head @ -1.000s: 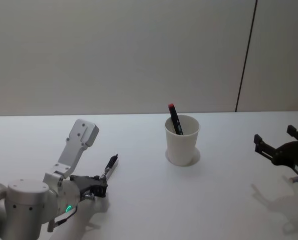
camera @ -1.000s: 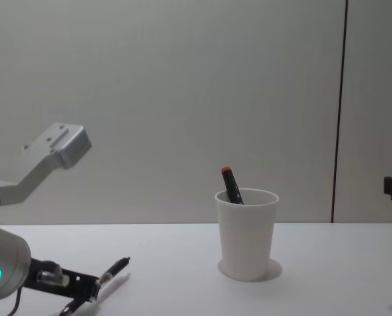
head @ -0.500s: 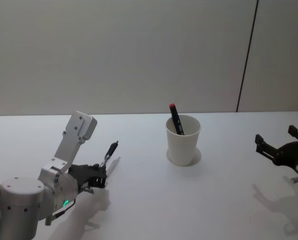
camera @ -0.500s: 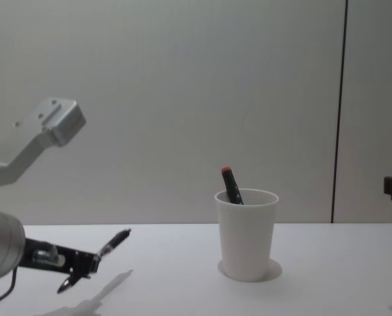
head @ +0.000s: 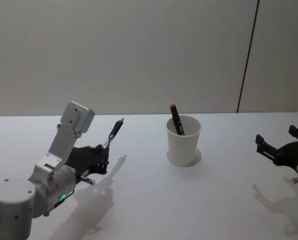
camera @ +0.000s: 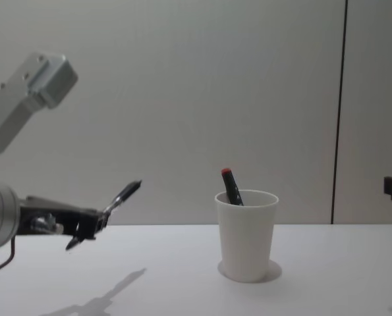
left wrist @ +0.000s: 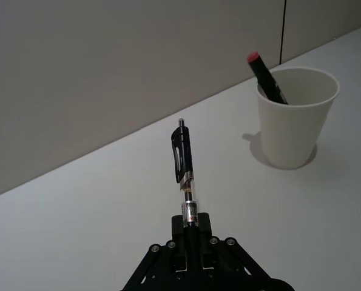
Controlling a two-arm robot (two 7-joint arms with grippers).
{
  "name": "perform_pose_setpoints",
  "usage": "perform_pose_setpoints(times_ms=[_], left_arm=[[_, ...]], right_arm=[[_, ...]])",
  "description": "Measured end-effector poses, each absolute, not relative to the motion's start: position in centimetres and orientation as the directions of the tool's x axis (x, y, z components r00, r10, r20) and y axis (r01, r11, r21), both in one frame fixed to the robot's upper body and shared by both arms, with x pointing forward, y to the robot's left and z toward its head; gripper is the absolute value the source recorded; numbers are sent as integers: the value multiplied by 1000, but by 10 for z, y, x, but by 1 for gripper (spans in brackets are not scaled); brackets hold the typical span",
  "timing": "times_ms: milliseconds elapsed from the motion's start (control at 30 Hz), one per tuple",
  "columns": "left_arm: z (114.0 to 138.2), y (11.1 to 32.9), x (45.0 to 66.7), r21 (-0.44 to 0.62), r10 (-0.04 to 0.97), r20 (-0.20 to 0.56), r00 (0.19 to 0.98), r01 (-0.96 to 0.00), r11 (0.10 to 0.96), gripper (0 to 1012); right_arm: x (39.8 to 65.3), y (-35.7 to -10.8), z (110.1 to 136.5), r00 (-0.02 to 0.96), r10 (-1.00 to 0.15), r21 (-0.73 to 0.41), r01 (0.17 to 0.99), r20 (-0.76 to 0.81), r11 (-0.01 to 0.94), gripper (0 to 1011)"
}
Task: Place the pen into the pen holder.
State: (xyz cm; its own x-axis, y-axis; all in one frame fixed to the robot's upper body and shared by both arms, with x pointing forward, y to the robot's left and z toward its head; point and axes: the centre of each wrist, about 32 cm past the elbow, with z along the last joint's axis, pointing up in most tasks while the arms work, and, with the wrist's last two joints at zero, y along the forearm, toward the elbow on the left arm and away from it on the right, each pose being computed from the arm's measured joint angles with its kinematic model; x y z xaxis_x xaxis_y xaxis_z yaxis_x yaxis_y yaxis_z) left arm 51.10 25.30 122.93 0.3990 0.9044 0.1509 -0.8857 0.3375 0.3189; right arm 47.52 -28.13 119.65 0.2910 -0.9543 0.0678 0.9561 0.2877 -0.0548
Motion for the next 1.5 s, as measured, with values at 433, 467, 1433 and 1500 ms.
perform_pose_setpoints(times_ms=[433, 467, 1433, 1500], left_arm=[[1235, 257, 503, 157, 852, 194, 486, -873, 462, 138], [1235, 256, 503, 149, 849, 196, 491, -870, 470, 138], [1234, 229, 518, 2, 710, 185, 679, -723, 691, 139], [1233, 225, 521, 0, 702, 187, 687, -715, 699, 139]], right_arm=[[475, -281, 1197, 291, -954, -55, 956, 68, 288, 1001], [475, -281, 1197, 291, -954, -55, 956, 68, 288, 1002], [475, -281, 1197, 291, -954, -55, 956, 68, 288, 1002], [475, -281, 1197, 291, -954, -55, 956, 68, 288, 1001]])
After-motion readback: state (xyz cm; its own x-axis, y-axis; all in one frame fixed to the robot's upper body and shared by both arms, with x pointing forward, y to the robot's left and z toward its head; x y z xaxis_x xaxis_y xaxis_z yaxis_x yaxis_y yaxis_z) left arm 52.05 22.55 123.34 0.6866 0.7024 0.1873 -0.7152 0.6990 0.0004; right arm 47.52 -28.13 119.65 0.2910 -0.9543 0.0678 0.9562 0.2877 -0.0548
